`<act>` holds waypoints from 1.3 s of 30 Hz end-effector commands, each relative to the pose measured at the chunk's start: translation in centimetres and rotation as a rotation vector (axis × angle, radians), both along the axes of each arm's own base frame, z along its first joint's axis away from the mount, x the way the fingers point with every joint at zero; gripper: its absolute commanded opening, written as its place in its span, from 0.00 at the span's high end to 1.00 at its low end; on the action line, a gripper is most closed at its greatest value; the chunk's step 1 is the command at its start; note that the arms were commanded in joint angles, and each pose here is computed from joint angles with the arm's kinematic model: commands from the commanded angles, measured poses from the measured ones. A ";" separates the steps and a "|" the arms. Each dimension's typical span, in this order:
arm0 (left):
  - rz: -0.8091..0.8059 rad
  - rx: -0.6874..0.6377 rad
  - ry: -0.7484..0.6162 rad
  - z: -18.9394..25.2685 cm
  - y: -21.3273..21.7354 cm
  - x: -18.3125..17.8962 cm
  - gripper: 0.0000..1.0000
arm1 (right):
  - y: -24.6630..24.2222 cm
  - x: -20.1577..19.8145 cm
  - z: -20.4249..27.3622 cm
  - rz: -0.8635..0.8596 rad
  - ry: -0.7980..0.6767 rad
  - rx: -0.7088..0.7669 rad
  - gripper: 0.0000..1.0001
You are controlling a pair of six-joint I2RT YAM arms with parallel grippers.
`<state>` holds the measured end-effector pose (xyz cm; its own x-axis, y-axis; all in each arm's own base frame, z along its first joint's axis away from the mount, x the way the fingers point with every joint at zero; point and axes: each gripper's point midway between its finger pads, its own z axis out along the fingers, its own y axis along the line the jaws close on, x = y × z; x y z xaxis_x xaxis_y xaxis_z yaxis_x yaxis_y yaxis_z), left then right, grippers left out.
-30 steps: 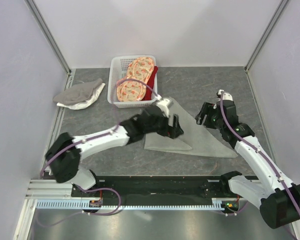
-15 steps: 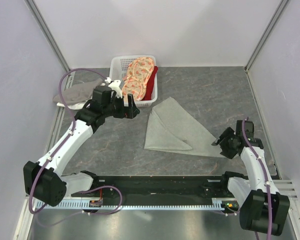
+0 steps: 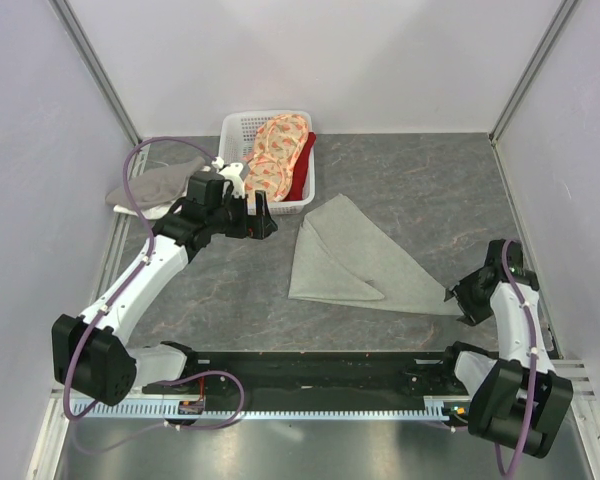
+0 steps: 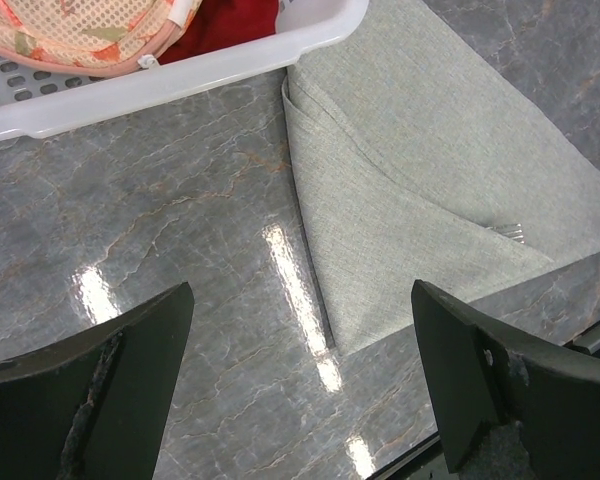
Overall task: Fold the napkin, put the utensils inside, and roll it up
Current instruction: Fold the napkin
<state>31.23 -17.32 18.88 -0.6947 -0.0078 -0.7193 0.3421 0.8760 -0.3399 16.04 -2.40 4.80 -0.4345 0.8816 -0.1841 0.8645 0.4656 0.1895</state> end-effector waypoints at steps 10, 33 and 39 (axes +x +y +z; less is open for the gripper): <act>-0.076 -0.029 -0.022 1.0 -1.1 0.1 0.04 | -3.8 1.5 -0.9 -0.124 0.007 -0.118 0.43; -0.083 -0.037 -0.006 0.6 -1.4 0.1 0.05 | -3.3 1.0 -3.6 -0.169 0.030 -0.083 0.77; -0.089 -0.046 -0.003 0.7 -1.5 0.0 0.05 | -3.4 1.5 -2.8 -0.153 -0.013 -0.087 0.94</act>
<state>30.70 -18.30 18.10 -0.7263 0.0091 -0.6874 0.3701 0.8477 -0.3799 17.16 -5.51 1.58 -0.3096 0.9186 -0.2454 0.9272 0.3488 0.1361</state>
